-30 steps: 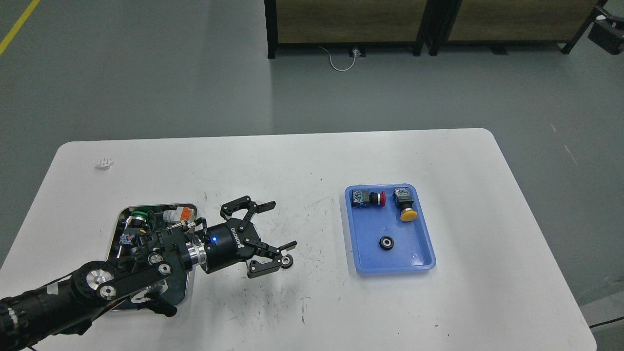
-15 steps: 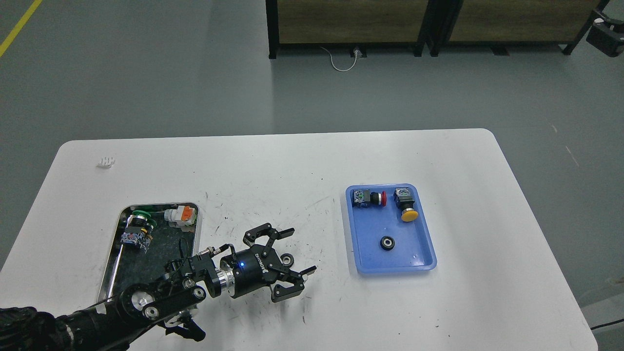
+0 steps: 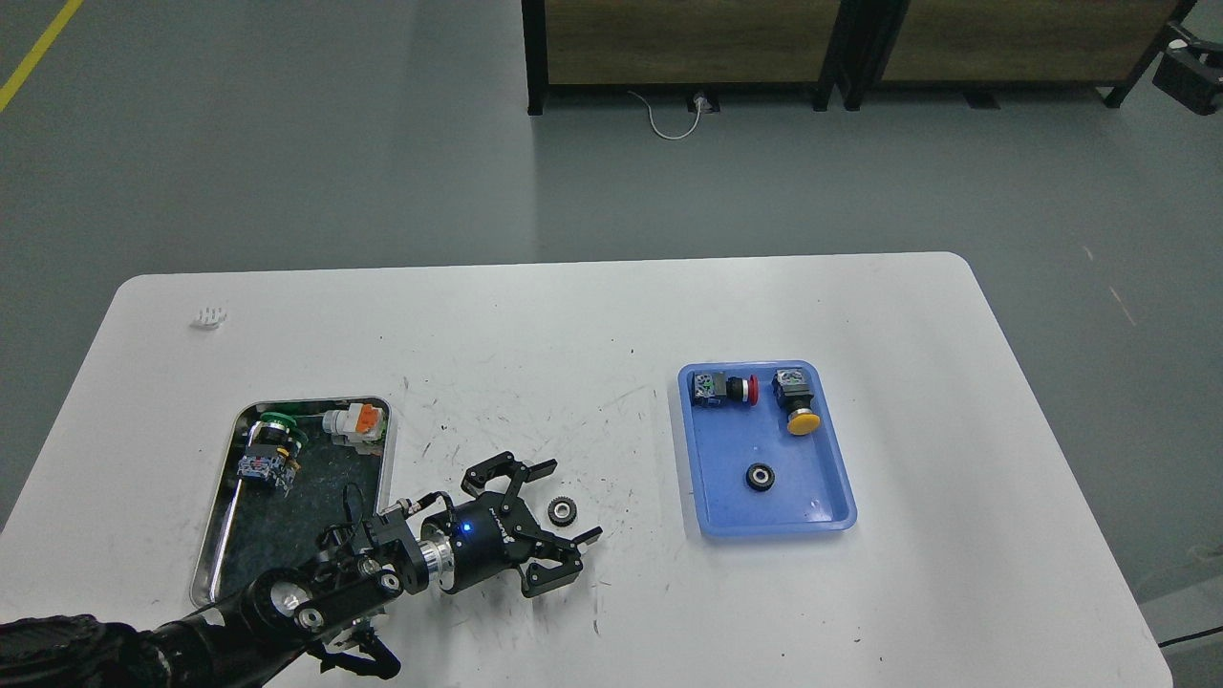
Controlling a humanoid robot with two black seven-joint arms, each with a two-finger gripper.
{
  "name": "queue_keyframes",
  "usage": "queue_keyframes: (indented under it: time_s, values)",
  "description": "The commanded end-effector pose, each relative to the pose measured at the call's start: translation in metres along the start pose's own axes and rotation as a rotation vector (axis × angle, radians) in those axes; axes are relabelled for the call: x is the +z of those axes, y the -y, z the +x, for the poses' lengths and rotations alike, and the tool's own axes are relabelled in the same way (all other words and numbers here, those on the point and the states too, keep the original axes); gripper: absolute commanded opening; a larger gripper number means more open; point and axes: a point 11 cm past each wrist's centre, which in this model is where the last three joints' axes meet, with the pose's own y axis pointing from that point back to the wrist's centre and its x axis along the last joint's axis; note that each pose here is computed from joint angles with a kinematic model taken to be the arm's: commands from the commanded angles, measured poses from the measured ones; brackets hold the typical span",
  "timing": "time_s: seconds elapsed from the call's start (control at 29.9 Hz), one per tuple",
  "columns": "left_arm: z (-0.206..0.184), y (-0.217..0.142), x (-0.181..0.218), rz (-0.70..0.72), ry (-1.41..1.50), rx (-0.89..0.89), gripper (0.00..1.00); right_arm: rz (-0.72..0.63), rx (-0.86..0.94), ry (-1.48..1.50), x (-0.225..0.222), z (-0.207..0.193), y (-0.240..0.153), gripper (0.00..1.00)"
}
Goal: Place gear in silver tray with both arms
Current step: 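Close the left gripper around the black gear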
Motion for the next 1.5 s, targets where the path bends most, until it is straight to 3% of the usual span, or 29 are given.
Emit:
queue_keyframes:
  time_s: [0.0,0.47,1.04,1.24,1.47]
  values:
    - [0.001,-0.003,-0.004,0.009,-0.002,0.005,0.95,-0.001,-0.002,0.000,0.000,-0.001,0.001,1.00]
    - [-0.005,-0.005,-0.010,0.030,0.012,-0.024,0.71,-0.007,-0.007,-0.005,0.003,-0.003,0.001,1.00]
    - [0.000,-0.005,-0.006,0.026,0.024,-0.023,0.24,-0.012,-0.010,-0.009,0.005,-0.004,0.001,1.00]
    - [0.001,-0.002,0.004,-0.001,0.020,-0.027,0.20,-0.014,-0.010,-0.010,0.006,-0.005,0.001,1.00]
    - [0.063,-0.050,0.016,-0.025,0.049,0.061,0.21,-0.014,-0.007,-0.011,0.006,-0.003,0.001,1.00]
